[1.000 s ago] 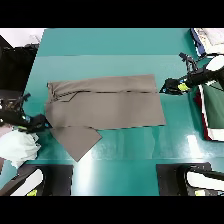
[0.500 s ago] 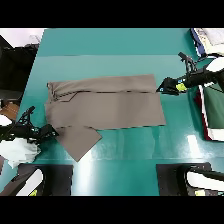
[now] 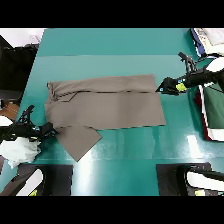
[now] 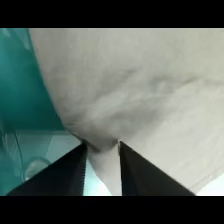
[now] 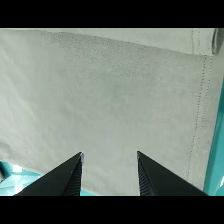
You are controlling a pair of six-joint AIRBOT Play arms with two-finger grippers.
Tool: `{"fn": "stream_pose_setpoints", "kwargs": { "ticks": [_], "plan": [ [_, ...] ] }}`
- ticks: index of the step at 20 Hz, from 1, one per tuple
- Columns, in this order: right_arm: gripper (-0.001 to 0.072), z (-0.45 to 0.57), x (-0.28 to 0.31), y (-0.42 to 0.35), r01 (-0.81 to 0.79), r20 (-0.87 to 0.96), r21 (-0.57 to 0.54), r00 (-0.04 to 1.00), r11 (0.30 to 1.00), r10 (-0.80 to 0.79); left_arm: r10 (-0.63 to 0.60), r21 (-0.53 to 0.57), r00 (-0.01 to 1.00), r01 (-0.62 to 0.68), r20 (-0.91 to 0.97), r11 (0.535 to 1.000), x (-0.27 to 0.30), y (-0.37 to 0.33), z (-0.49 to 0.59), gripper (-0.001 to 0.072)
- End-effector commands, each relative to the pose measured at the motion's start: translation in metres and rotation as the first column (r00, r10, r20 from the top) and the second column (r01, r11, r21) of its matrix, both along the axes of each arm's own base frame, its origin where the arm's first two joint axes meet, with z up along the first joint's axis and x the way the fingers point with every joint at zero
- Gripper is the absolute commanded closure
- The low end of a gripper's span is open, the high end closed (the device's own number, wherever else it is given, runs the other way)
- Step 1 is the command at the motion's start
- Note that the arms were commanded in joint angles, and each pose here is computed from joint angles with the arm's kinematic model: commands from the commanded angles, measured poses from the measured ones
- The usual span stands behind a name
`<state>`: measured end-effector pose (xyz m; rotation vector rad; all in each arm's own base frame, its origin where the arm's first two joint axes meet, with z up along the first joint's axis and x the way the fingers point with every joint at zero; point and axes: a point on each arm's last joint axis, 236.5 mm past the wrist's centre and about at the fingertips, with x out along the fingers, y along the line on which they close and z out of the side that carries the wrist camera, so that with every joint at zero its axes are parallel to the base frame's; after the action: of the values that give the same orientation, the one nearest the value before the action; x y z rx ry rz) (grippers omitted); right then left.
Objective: Fold the shirts.
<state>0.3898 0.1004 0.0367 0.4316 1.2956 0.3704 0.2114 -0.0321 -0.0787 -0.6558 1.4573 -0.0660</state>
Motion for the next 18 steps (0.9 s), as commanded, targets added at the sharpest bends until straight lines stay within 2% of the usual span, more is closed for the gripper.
{"fn": "stream_pose_setpoints", "kwargs": {
  "ticks": [1, 2, 4, 8, 13, 18],
  "plan": [
    [0.0322, 0.000, 0.000, 0.000, 0.000, -0.001, 0.001, 1.000, 1.000, 0.000, -0.011, -0.001, 1.000, 0.011, 0.007, 1.000, 0.000, -0.001, 0.000, 0.0625],
    [0.0323, 0.000, -0.002, 0.000, -0.004, -0.008, 0.002, 1.000, 1.000, 0.004, -0.021, -0.008, 1.000, 0.021, 0.011, 1.000, 0.000, -0.002, 0.001, 0.0677],
    [0.0324, -0.002, -0.011, -0.001, -0.020, -0.041, 0.003, 0.999, 1.000, 0.021, -0.019, -0.041, 1.000, 0.019, 0.010, 0.999, 0.001, -0.009, 0.007, 0.0677],
    [0.0324, -0.008, -0.045, -0.026, -0.074, -0.168, -0.005, 0.983, 0.997, 0.072, -0.110, -0.064, 0.992, 0.114, 0.055, 0.992, 0.009, -0.013, 0.038, 0.0678],
    [0.0324, -0.023, -0.067, -0.092, 0.009, -0.262, -0.094, 0.965, 0.996, -0.033, -0.129, -0.055, 0.987, 0.134, 0.091, 0.989, 0.019, -0.011, 0.058, 0.0677],
    [0.0324, -0.078, -0.107, -0.082, 0.101, -0.381, 0.036, 0.921, 0.994, -0.080, -0.109, -0.081, 0.987, 0.119, 0.115, 0.990, 0.026, -0.016, 0.062, 0.0677]
  ]
}}
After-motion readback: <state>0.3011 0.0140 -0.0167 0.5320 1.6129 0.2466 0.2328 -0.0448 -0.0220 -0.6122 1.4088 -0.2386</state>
